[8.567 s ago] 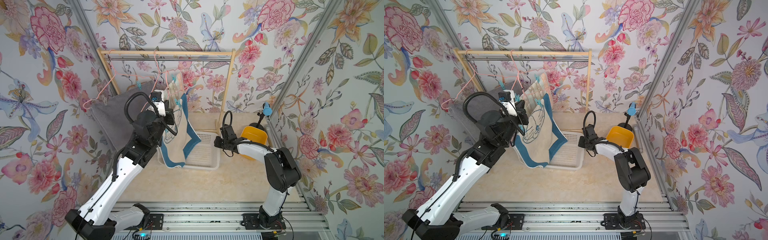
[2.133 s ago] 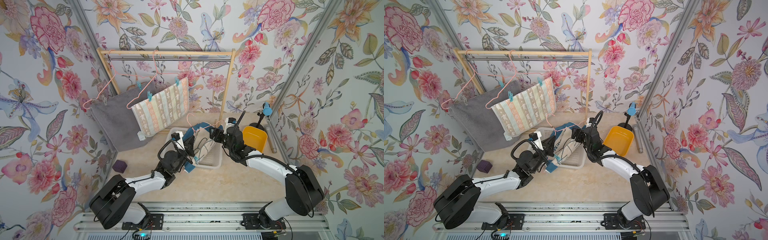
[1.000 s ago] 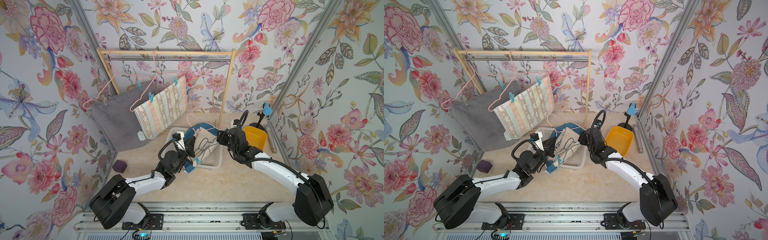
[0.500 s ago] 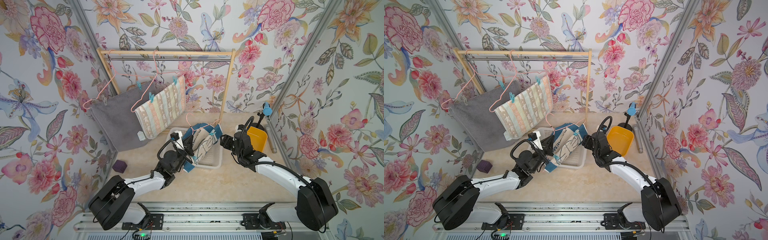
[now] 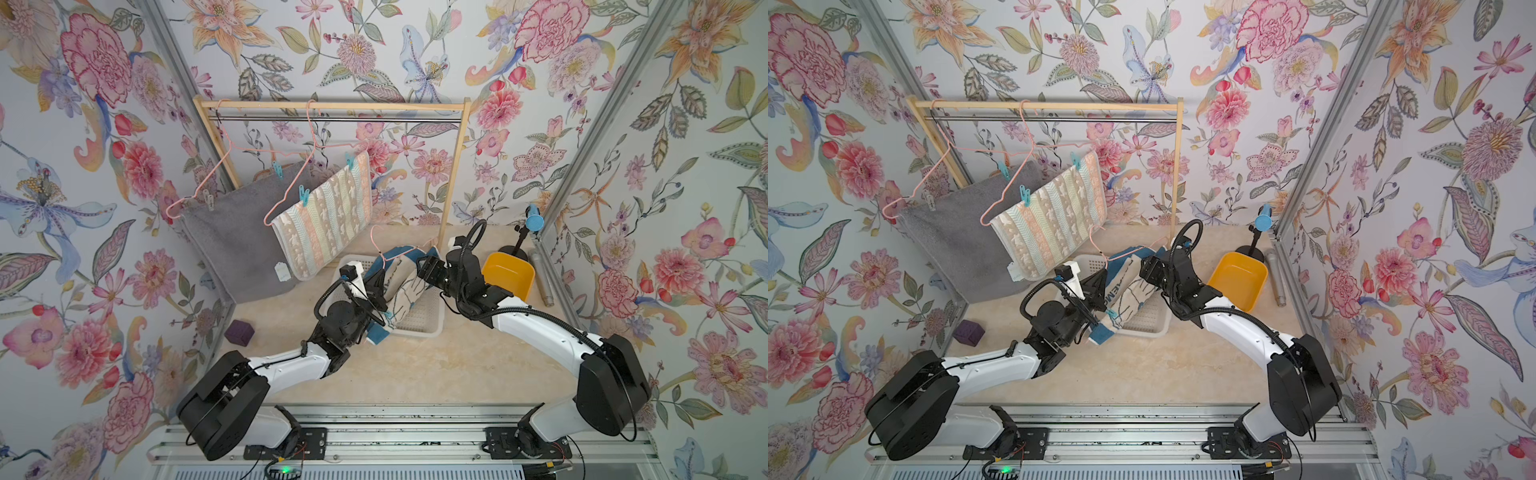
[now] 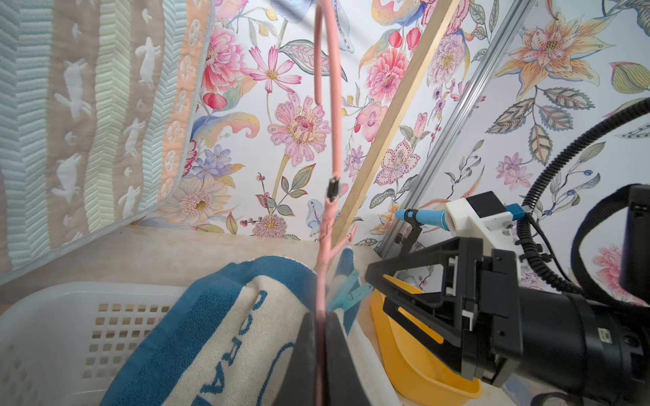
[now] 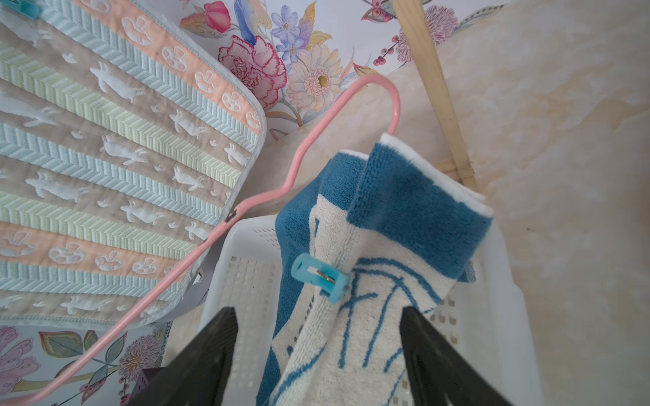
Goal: Remove the clothespins securing towels to the hanger
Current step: Remove the clothespin from the hanger.
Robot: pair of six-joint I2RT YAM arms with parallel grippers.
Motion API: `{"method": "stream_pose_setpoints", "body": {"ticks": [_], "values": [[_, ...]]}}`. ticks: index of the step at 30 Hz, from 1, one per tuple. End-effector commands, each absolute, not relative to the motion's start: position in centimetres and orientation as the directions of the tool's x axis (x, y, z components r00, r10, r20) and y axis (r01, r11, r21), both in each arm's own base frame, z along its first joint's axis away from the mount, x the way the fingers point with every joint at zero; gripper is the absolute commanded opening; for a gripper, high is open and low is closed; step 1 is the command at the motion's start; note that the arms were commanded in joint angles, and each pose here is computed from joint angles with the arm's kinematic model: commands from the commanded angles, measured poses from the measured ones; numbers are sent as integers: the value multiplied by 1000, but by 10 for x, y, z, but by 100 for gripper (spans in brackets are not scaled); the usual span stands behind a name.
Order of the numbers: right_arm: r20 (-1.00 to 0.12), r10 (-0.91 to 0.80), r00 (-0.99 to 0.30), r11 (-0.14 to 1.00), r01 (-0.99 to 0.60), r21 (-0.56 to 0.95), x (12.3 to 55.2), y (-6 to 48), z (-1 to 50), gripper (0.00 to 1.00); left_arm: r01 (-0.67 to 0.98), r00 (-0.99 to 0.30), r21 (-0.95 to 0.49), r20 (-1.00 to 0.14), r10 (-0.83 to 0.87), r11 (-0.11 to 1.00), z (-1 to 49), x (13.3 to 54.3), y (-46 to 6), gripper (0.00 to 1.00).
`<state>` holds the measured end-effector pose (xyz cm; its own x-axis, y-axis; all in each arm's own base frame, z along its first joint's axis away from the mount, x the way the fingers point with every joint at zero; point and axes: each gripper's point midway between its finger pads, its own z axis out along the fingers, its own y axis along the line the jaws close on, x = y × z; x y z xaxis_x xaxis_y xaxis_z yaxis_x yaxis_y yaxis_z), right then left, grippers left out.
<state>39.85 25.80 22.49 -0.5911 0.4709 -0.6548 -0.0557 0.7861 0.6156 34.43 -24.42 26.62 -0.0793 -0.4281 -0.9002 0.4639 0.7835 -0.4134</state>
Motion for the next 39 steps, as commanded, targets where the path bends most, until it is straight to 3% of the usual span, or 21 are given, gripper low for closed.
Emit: {"method": "stream_pose_setpoints", "body": {"ticks": [1, 23, 32, 39], "values": [[-639, 484, -598, 798, 2, 603, 402, 259, 226, 75, 470, -10, -416, -884, -467, 778, 288, 344, -236, 0], [-562, 537, -629, 784, 126, 608, 426, 257, 215, 57, 477, -9, -426, -877, -481, 769, 282, 339, -234, 0], [-548, 546, -634, 774, 133, 618, 430, 253, 214, 38, 476, -3, -425, -876, -482, 770, 283, 338, -232, 0], [-518, 559, -647, 753, 136, 644, 427, 256, 208, 39, 474, -2, -422, -878, -478, 773, 284, 338, -232, 0]]}}
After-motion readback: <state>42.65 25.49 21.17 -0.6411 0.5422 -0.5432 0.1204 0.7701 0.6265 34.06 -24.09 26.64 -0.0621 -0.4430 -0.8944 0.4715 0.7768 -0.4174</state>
